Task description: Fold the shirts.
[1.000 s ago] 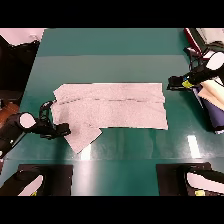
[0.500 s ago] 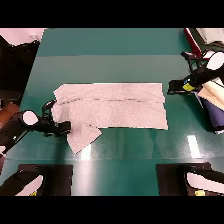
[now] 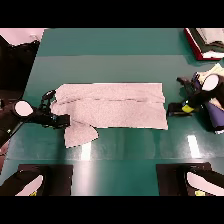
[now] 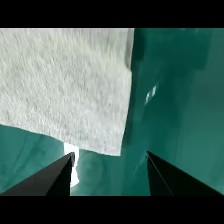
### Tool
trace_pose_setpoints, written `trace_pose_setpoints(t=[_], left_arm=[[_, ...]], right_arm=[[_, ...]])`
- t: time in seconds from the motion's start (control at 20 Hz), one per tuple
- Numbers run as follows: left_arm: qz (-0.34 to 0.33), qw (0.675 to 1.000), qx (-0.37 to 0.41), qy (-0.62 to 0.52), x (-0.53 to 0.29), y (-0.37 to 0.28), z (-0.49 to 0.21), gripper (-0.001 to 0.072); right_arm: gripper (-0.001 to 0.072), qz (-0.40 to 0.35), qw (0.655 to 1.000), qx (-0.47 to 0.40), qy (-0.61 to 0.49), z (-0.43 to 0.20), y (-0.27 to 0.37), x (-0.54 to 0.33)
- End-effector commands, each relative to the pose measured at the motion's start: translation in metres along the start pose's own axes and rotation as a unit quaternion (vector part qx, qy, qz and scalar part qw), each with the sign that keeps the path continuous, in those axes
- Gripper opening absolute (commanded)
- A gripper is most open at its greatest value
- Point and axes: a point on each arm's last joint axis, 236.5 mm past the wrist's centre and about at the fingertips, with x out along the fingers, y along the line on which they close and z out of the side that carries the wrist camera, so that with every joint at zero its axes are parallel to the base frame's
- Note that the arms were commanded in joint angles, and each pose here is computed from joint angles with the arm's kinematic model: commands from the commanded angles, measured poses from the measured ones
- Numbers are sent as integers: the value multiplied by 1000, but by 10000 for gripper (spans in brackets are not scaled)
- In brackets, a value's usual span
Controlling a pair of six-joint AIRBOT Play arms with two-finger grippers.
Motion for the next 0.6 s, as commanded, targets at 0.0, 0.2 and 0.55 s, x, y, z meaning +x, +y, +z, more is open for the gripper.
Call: trace_pose_setpoints(t=[0.0, 0.2, 0.55], left_arm=[[-2, 1000, 13, 0, -4, -3, 2, 23], [-2, 1000, 16, 4, -4, -3, 0, 23], [-2, 1000, 19, 8, -5, -3, -2, 23]], right_arm=[[530, 38, 999, 31, 16, -22, 6, 36], [507, 32, 999, 27, 16, -28, 6, 53], [15, 31, 999, 21, 6, -24, 5, 55]])
